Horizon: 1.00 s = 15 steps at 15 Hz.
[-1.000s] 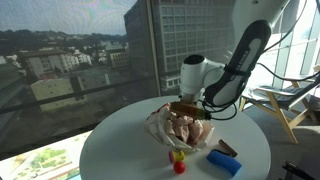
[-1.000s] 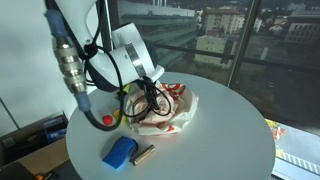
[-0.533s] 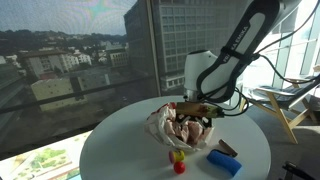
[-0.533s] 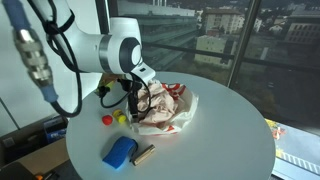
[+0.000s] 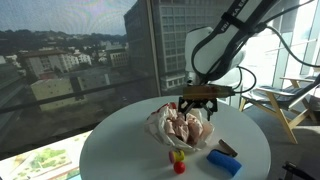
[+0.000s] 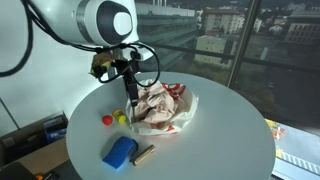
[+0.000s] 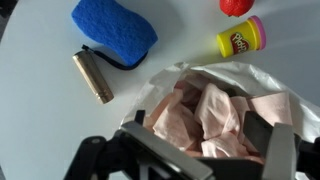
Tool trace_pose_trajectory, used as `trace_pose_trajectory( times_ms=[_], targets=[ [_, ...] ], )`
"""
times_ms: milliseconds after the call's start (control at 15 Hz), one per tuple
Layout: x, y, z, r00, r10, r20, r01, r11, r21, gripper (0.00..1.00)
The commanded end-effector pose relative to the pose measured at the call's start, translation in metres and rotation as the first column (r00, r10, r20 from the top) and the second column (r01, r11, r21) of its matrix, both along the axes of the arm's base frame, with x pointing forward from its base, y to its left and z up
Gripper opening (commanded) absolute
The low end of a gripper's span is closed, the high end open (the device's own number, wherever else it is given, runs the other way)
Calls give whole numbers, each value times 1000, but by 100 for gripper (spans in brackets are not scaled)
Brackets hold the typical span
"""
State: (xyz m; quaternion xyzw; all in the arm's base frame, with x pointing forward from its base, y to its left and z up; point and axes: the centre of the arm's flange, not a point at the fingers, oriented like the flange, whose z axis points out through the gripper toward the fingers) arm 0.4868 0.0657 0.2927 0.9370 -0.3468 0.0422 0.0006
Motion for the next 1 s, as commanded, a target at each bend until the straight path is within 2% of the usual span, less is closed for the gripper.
trace_pose_trajectory(
  times_ms=[0,333,467,667,933],
  targets=[
    [-17,23,3,997,67,24,-66,997,-39,100],
    [-34,63,-18,980,198,29,-196,978,-78,100],
    [-34,78,-28,971,228,73,-220,970,-100,100],
    [-27,95,-43,967,233,104,-222,969,-109,100],
    [-21,105,-72,971,222,89,-212,971,-108,100]
  ],
)
